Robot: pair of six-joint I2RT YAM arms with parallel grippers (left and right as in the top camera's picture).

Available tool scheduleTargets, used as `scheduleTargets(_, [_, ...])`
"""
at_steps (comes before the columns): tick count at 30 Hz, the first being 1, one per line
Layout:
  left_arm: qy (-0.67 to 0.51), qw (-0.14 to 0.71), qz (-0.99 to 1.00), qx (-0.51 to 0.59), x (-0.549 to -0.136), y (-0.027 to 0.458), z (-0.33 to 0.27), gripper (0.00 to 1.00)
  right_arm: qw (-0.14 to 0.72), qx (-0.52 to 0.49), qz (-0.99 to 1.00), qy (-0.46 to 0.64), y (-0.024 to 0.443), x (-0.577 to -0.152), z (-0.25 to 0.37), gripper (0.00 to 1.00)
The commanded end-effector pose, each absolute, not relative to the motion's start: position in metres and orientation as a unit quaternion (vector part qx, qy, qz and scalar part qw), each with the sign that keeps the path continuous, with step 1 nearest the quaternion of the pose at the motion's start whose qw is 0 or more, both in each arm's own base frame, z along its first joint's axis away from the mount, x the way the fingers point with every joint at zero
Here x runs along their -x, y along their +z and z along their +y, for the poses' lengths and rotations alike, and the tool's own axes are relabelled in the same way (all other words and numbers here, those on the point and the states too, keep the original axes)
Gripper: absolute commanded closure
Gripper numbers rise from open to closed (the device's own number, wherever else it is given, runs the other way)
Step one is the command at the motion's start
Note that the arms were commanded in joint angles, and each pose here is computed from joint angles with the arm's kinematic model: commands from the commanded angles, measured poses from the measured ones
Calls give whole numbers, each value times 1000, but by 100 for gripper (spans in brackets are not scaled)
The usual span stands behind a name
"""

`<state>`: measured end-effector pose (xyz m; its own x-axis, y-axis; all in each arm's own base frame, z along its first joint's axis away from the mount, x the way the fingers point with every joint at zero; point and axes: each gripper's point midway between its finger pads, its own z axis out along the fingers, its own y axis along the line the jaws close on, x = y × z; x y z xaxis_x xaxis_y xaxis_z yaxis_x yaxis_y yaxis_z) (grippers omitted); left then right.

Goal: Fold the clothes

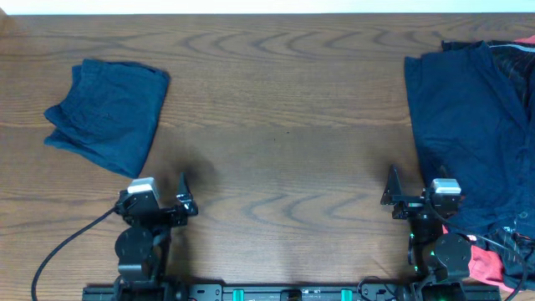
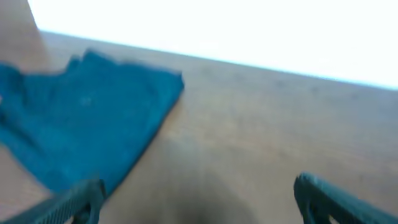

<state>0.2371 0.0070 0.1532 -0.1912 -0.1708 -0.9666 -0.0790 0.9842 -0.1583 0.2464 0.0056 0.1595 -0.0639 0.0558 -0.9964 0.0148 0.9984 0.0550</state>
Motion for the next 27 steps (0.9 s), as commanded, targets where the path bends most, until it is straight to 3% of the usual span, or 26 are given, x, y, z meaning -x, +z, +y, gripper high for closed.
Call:
scheduleTargets(1, [-37,663,743,79,-244,153,8,2,683,-23,730,5,159,-246,2,1])
scheduleTargets(5, [-32,687,723,70,-246,161,8,2,683,-23,730,5,159,-246,2,1])
scheduleTargets(9, [-28,648,758,71,-243,136,8,2,683,-23,730,5,159,-246,2,1])
scheduleTargets(27, [-28,649,757,71,-244,136,8,2,683,-23,730,5,159,-246,2,1])
